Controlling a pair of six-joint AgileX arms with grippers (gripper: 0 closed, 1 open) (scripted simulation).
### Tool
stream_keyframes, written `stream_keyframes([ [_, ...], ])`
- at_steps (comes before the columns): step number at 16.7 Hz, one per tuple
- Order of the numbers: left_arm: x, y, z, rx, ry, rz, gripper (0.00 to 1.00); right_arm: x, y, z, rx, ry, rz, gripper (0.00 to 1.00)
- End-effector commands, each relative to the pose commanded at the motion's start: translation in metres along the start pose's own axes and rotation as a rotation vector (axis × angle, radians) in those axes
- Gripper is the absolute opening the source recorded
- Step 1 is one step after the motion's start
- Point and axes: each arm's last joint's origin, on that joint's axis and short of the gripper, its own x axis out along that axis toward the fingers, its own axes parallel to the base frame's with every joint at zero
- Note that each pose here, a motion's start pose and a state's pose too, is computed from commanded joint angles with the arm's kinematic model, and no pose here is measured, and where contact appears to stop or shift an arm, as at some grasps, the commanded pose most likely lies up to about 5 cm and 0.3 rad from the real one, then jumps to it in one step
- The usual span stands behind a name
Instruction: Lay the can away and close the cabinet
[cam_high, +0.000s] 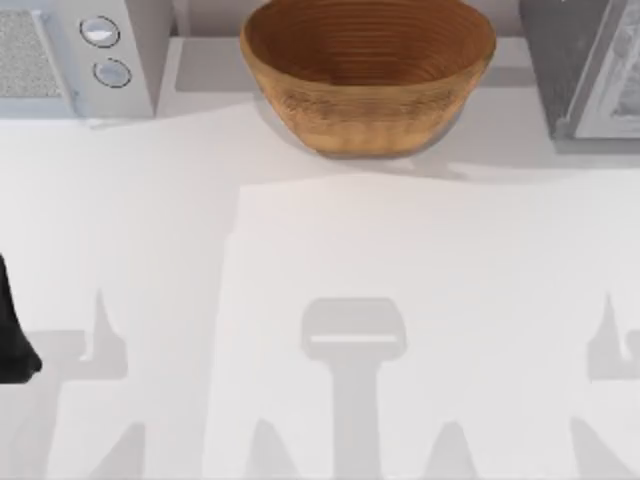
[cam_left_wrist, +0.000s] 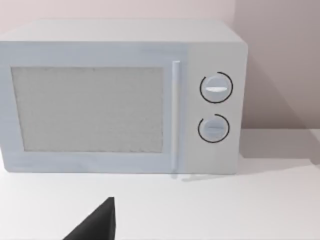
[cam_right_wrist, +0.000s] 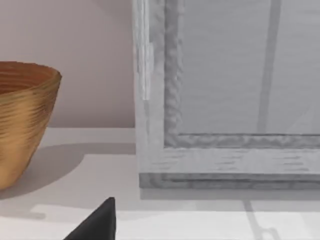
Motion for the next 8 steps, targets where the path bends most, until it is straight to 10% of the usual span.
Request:
stream_keyframes([
  [8,0.000,0.000,0.000,0.000,0.000,0.000,1.00,0.027,-0.032,0.033,-0.012,-0.028,-0.006,1.00],
])
